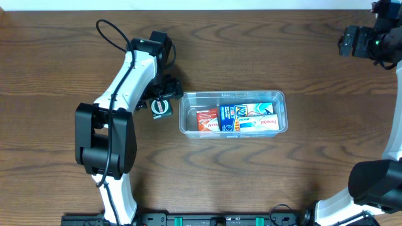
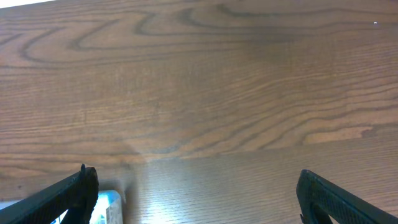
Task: Pack container
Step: 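Lower the left gripper onto the green Zam-Buk box and grasp it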
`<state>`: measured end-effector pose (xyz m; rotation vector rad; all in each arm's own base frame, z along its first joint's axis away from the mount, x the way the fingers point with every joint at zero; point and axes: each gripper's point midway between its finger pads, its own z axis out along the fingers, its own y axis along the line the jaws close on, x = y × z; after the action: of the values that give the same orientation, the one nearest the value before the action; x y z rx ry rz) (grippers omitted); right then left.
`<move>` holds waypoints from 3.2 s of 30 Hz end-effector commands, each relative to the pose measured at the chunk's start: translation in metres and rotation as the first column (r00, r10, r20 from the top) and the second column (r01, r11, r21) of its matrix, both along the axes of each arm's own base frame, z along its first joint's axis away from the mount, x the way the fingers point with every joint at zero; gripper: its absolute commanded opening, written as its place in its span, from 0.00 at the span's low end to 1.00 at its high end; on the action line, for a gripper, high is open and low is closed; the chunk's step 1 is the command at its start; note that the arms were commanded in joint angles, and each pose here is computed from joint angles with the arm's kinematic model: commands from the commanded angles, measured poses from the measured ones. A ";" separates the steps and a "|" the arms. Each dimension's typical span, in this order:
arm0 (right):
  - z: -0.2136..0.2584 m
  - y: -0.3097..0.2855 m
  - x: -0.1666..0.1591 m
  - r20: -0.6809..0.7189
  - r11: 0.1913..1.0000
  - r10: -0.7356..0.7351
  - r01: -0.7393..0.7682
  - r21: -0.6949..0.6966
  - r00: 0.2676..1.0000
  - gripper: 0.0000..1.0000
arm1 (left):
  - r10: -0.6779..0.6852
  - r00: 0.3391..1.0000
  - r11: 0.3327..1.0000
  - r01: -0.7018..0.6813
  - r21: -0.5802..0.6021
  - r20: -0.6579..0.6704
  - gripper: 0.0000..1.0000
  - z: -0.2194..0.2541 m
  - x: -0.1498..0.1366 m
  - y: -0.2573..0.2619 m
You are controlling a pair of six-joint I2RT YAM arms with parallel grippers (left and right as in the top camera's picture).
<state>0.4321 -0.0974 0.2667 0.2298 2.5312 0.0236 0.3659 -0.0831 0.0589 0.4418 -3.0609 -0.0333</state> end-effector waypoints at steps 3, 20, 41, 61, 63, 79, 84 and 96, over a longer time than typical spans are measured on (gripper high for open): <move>0.006 -0.004 -0.001 0.016 1.000 -0.022 0.022 0.006 1.000 0.99 | 0.021 1.000 1.000 -0.020 0.021 -0.019 0.98 -0.015 -0.006 0.006; 0.006 -0.003 -0.001 0.016 1.000 -0.021 0.021 0.006 1.000 0.99 | 0.044 0.999 0.999 -0.044 0.011 0.007 0.98 -0.030 -0.004 0.004; 0.006 -0.003 -0.001 0.016 1.000 -0.021 0.021 0.006 1.000 0.99 | 0.036 0.999 0.999 -0.035 0.017 -0.024 0.98 -0.050 -0.004 0.004; 0.006 -0.003 -0.001 0.016 1.000 -0.021 0.021 0.006 1.000 0.99 | 0.003 0.999 1.000 -0.002 0.018 -0.041 0.98 -0.072 -0.013 0.007; 0.006 -0.003 -0.001 0.016 1.000 -0.021 0.021 0.006 1.000 0.99 | 0.003 0.999 1.000 -0.002 0.018 -0.041 0.98 -0.074 -0.014 0.007; 0.006 -0.003 -0.001 0.016 1.000 -0.021 0.021 0.006 1.000 0.99 | 0.003 1.000 1.000 -0.003 0.013 -0.020 0.76 -0.075 -0.009 0.006; 0.006 -0.003 -0.001 0.016 1.000 -0.021 0.021 0.006 1.000 0.99 | 0.003 1.000 1.000 -0.003 0.014 -0.021 0.63 -0.074 -0.009 0.006; 0.006 -0.003 -0.001 0.016 1.000 -0.021 0.021 0.006 1.000 0.99 | 0.025 0.998 0.999 -0.024 0.031 -0.053 0.63 -0.047 -0.008 0.016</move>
<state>0.4321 -0.0974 0.2667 0.2298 2.5312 0.0236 0.3480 -0.0766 0.0028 0.4507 -2.9962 -0.0520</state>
